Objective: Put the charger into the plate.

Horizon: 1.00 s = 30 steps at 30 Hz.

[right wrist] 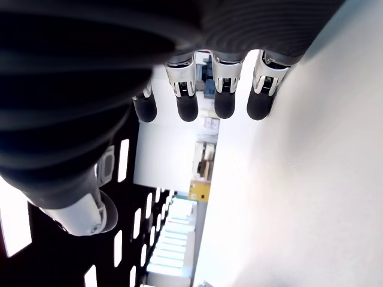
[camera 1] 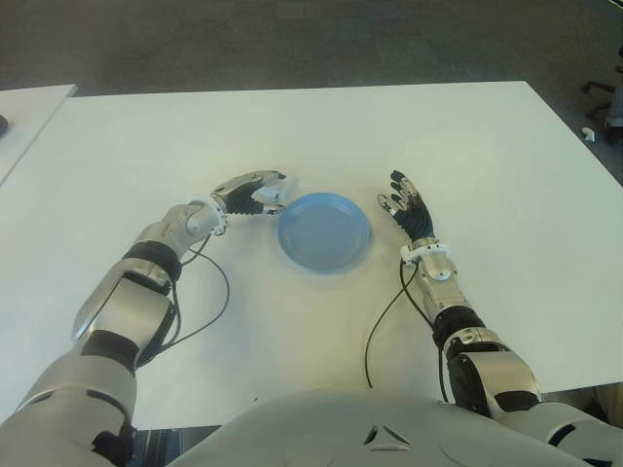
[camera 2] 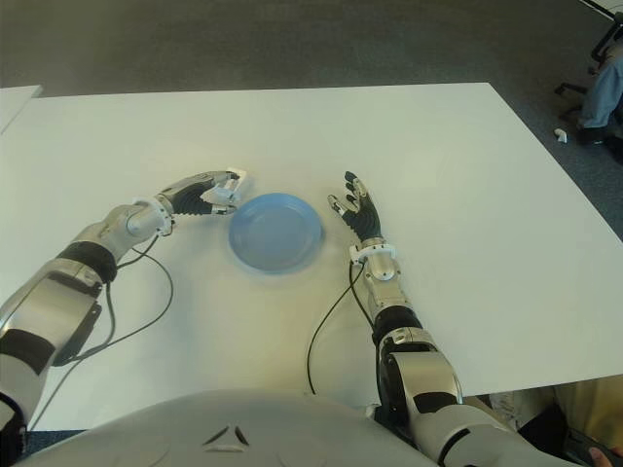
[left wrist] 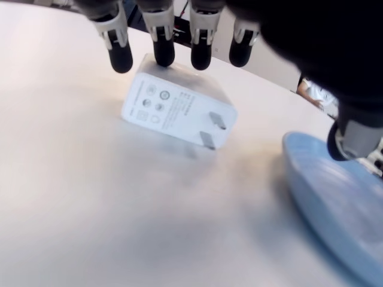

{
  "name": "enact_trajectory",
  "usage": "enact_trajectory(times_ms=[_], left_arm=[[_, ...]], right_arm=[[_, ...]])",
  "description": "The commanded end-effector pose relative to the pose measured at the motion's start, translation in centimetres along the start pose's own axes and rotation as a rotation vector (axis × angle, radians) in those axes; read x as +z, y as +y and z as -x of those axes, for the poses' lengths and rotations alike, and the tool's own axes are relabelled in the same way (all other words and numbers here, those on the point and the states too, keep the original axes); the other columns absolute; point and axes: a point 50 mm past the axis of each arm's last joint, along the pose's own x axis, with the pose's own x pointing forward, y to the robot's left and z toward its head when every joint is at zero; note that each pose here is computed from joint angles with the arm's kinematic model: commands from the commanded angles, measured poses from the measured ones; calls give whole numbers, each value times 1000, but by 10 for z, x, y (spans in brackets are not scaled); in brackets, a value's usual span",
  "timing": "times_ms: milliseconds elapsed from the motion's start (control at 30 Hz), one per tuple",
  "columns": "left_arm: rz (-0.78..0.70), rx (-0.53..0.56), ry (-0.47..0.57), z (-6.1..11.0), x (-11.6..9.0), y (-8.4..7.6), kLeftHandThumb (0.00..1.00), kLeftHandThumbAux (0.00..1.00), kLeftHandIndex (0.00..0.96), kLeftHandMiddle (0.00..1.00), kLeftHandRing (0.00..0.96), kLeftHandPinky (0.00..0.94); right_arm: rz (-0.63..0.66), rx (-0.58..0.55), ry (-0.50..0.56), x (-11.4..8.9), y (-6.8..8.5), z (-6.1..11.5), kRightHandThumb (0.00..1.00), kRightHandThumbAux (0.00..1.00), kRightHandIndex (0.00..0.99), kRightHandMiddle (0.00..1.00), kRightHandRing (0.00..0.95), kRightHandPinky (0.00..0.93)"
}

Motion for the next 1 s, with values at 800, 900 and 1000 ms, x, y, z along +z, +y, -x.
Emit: enact_trajectory(times_ms=[800, 900, 1000], left_arm=[[-445, -75, -106, 52, -21, -14, 0, 436, 0, 0, 0, 0], [-478, -84, -113, 55, -22, -15, 0, 431, 0, 0, 0, 0], [-492, -90, -120, 59, -23, -16, 0, 424, 0, 0, 0, 0]], right_arm=[[-79, 3, 93, -14, 1, 8, 163, 665, 7, 73, 58, 66], [-81, 4, 92, -14, 1, 9, 161, 669, 8, 78, 63, 71], [-82, 5, 93, -14, 0, 9, 160, 676, 7, 81, 67, 72]])
